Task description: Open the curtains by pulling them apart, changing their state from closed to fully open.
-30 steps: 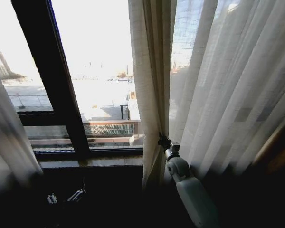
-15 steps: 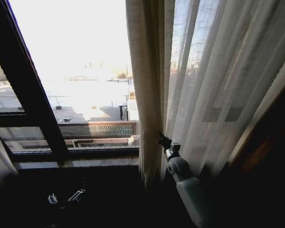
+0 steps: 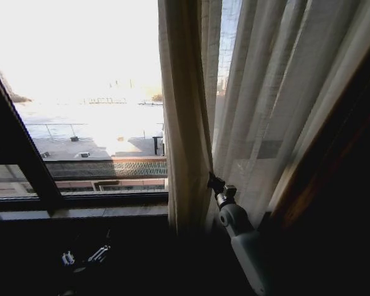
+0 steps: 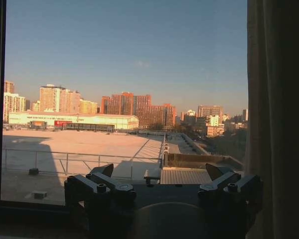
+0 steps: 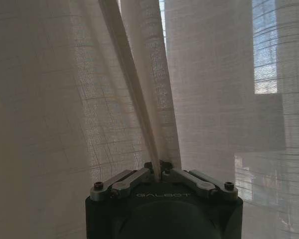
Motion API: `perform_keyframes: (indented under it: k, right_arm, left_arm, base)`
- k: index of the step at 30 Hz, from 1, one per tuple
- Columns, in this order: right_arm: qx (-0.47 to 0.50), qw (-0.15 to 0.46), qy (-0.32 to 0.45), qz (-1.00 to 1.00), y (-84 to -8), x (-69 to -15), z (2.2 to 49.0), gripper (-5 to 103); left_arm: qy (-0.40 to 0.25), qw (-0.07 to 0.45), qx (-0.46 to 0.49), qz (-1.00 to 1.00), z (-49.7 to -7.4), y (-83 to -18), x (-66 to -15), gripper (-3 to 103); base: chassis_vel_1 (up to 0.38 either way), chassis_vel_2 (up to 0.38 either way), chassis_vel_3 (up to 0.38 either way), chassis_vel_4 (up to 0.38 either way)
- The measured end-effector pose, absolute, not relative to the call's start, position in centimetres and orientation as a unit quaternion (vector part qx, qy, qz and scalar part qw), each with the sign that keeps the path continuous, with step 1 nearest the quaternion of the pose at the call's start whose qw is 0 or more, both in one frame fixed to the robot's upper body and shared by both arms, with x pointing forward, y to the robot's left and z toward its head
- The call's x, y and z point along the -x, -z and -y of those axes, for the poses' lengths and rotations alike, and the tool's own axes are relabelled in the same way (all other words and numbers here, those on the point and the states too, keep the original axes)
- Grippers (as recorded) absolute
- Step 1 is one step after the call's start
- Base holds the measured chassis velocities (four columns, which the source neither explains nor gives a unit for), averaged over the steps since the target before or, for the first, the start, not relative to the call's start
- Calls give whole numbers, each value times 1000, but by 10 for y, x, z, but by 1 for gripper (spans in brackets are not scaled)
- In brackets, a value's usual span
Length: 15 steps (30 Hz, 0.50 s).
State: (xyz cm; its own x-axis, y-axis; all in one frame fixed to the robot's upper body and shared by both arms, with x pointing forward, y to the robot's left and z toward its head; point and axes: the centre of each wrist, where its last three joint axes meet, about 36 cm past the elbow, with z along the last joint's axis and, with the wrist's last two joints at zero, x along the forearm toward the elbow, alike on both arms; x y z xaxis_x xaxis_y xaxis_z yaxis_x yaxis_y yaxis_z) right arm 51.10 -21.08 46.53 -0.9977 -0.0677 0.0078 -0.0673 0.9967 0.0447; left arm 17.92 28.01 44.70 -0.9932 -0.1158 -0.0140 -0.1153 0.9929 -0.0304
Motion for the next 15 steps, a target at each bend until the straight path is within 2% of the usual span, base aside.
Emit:
perform_keyframes:
  k: [15]
  right_arm:
    - [-35, 7, 20, 999, -463, -510, 209, 0]
  left_arm:
    - [16, 9, 58, -998, -280, -445, -180, 100]
  base:
    - [-351, -355, 350, 357]
